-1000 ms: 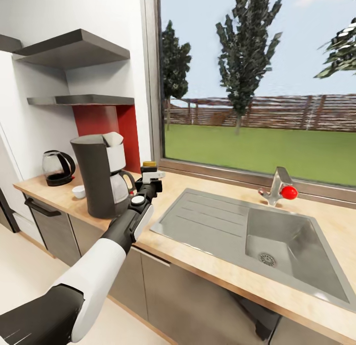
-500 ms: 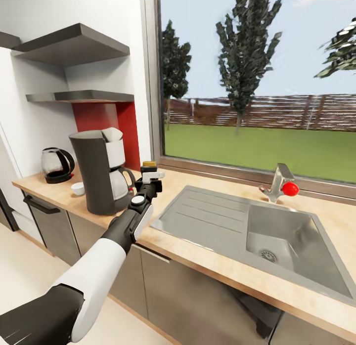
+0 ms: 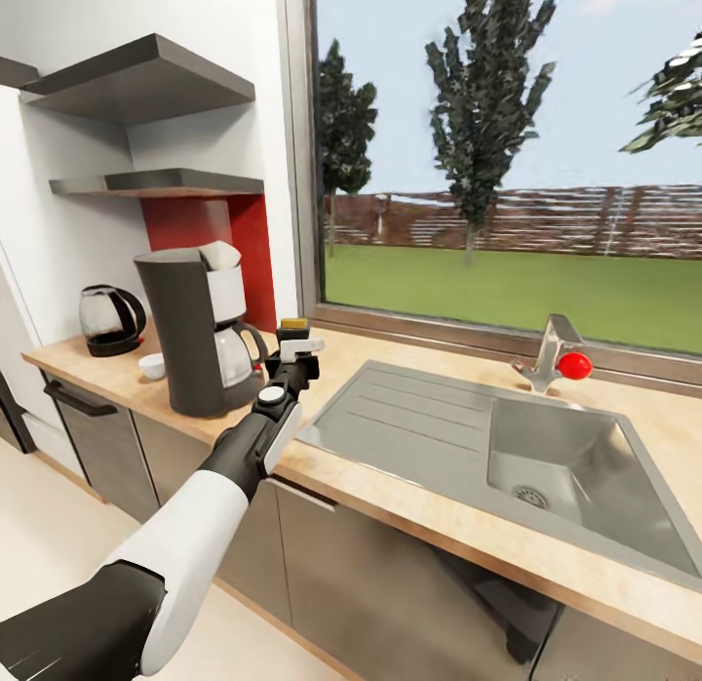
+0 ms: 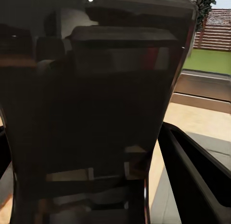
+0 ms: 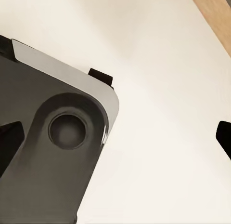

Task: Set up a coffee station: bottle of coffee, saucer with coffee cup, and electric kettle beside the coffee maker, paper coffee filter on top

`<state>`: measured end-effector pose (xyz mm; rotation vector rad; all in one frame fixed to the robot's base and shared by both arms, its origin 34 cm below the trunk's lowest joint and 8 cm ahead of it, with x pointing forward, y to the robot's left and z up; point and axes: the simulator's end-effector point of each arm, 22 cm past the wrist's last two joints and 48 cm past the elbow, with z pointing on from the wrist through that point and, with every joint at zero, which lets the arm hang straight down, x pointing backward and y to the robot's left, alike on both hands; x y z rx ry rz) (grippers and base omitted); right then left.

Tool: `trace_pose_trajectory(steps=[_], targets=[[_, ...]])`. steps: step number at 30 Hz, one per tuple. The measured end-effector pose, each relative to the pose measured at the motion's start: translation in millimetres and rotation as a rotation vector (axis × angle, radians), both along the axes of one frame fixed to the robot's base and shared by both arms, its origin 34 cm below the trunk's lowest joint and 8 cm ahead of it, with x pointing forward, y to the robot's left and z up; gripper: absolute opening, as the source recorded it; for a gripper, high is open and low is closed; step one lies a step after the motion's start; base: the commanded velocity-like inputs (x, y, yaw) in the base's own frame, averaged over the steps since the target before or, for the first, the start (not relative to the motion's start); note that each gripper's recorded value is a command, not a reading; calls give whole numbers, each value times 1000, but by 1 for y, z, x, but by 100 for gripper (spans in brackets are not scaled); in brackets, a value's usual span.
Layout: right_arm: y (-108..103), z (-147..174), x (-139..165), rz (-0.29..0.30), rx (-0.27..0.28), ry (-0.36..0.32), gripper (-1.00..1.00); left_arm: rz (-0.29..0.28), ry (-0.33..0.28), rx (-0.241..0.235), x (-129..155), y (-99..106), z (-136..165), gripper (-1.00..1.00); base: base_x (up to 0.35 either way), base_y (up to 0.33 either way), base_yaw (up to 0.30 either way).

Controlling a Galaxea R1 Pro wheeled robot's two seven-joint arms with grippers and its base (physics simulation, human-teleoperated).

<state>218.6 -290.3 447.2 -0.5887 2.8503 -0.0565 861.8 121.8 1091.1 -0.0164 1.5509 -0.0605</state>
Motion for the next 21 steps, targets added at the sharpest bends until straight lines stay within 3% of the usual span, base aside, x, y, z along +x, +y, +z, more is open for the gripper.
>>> trace_pose_trajectory(steps=[4,7,9,21], targets=[[0,-7,0,0,-1,0,100,12,1,-2,0,3,-7,-100,0,0,0],[0,-12,0,0,-1,0,100,87,2,-4,-1,19,-12,-100,0,0,0],[0,-15,-1,0,-1,-1,100,108,2,-6,-2,24,-16,-100,0,0,0],[0,-30,-1,0,-1,-1,100,127,-1,-6,-3,28,-29,-100,0,0,0]])
